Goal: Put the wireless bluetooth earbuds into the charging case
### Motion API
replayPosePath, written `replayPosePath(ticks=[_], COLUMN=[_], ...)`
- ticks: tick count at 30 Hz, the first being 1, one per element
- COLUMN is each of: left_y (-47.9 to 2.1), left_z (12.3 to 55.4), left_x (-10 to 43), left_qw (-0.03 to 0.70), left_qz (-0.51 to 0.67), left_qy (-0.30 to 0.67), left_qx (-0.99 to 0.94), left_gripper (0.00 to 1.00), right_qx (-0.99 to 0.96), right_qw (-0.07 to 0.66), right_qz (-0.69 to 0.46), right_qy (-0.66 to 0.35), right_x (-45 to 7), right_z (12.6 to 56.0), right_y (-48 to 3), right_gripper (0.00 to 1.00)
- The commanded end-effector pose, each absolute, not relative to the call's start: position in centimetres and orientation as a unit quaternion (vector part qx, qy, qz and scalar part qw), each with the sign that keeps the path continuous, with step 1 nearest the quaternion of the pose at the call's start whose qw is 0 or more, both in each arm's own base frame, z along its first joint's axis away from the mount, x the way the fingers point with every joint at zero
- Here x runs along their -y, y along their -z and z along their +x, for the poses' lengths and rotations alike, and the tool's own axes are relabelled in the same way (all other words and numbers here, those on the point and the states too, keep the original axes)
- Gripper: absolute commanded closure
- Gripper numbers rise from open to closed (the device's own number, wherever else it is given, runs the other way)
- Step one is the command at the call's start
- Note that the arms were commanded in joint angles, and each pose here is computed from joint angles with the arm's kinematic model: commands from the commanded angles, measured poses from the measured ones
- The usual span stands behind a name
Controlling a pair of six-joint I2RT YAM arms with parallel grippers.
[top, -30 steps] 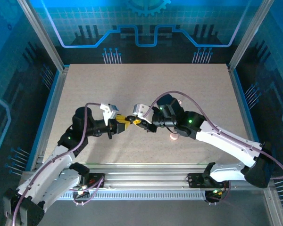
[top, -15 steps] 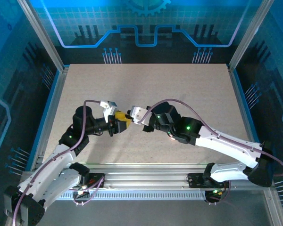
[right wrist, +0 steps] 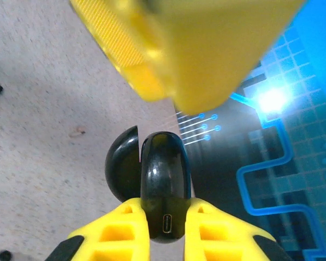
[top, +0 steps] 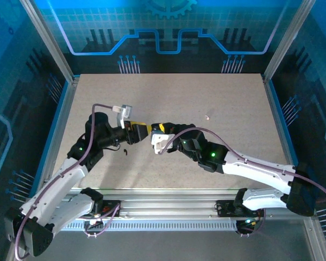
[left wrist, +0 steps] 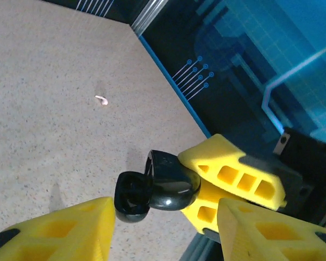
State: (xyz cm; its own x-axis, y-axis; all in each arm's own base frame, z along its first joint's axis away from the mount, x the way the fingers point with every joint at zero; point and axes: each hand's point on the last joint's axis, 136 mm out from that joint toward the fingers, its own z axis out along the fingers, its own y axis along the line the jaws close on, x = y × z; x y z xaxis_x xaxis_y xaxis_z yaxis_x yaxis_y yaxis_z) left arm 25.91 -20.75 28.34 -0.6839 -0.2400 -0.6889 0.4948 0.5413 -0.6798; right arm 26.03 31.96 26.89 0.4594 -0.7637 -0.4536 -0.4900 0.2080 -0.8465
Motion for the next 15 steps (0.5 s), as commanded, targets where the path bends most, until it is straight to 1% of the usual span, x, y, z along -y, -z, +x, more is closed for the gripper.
replayPosePath(ticks=[1,2,3,8,11,15], left_y=[-28.2,-28.3,-28.4,-29.3,-30.4,-30.9], left_z=[26.1,26.1,26.1,25.3,24.8,24.4], left_x=[20.7,20.7,20.6,20.3,20.1,19.8], left_qw=[0.317,0.306,0.296,0.255,0.257,0.256], left_qz=[-0.033,-0.054,-0.073,-0.146,-0.158,-0.169], left_qy=[0.506,0.515,0.522,0.562,0.584,0.589], left_qx=[-0.801,-0.799,-0.796,-0.773,-0.754,-0.748], left_gripper=[0.49,0.51,0.51,0.54,0.53,0.52], right_qx=[-0.436,-0.425,-0.418,-0.369,-0.353,-0.321], right_qw=[0.65,0.656,0.65,0.647,0.643,0.63], right_qz=[-0.594,-0.592,-0.601,-0.619,-0.628,-0.653], right_qy=[0.187,0.195,0.204,0.25,0.259,0.27], right_x=[-31.6,-31.6,-31.4,-31.2,-31.2,-31.4], right_z=[27.4,27.5,27.5,27.7,27.7,27.2], right_y=[-31.7,-32.3,-31.3,-31.6,-31.5,-30.7], right_gripper=[0.85,0.85,0.85,0.85,0.85,0.85])
